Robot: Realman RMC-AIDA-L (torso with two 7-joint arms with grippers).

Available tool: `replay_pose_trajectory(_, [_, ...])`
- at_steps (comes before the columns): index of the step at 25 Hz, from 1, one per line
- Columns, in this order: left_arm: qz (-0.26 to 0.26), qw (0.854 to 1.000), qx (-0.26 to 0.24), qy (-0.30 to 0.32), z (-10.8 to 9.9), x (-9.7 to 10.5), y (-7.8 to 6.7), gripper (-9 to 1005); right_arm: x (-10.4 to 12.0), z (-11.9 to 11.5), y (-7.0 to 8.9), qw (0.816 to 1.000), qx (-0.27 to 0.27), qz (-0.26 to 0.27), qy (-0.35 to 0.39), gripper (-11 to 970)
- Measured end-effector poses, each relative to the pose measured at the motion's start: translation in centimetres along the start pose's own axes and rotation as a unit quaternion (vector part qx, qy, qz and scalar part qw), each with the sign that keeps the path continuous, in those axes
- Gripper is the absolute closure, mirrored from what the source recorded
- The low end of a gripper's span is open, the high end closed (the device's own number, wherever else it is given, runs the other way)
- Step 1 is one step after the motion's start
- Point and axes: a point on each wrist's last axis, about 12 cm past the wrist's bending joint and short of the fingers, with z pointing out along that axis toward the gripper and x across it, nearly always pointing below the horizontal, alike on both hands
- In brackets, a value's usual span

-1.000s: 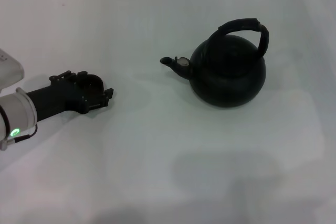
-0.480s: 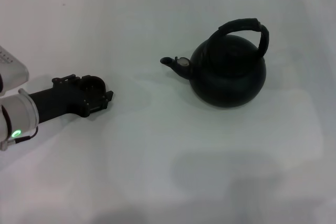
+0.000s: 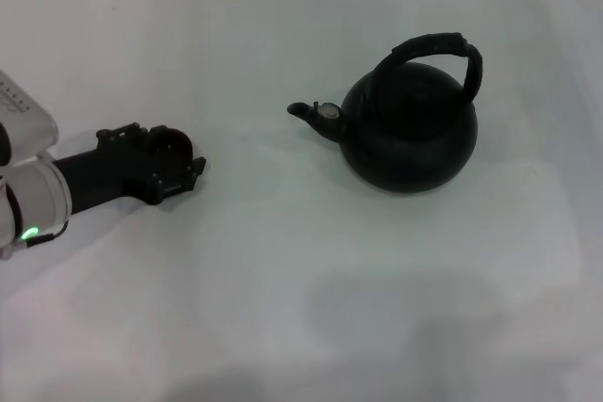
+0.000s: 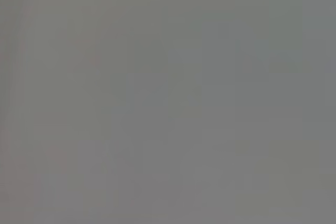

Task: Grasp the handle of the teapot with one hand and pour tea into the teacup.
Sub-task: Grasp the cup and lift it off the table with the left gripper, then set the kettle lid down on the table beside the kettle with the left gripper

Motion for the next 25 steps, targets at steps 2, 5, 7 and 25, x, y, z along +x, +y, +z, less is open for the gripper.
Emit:
replay_pose_trajectory(2, [0.020, 1.000, 0.001, -0.007, 0.1, -0.7, 0.1, 293, 0.0, 0.0, 0.0, 1.000, -0.001, 0.000, -0.001, 386])
replay_pose_trajectory(5, [0.030, 0.999, 0.003, -0.013, 0.3, -1.2, 0.1, 293, -0.1, 0.0, 0.0, 1.000, -0.001, 0.000, -0.002, 386])
replay_pose_trajectory(7, [0.041, 0.999, 0.008, -0.017, 0.7, -1.9, 0.2, 293, -0.1, 0.0, 0.1, 1.000, -0.002, 0.000, -0.003, 386])
replay_pose_trajectory(25, [0.058, 0.992, 0.112, -0.026, 4.4, -5.5, -1.2, 293, 0.0, -0.4, 0.3, 1.000, -0.004, 0.004, -0.010, 386])
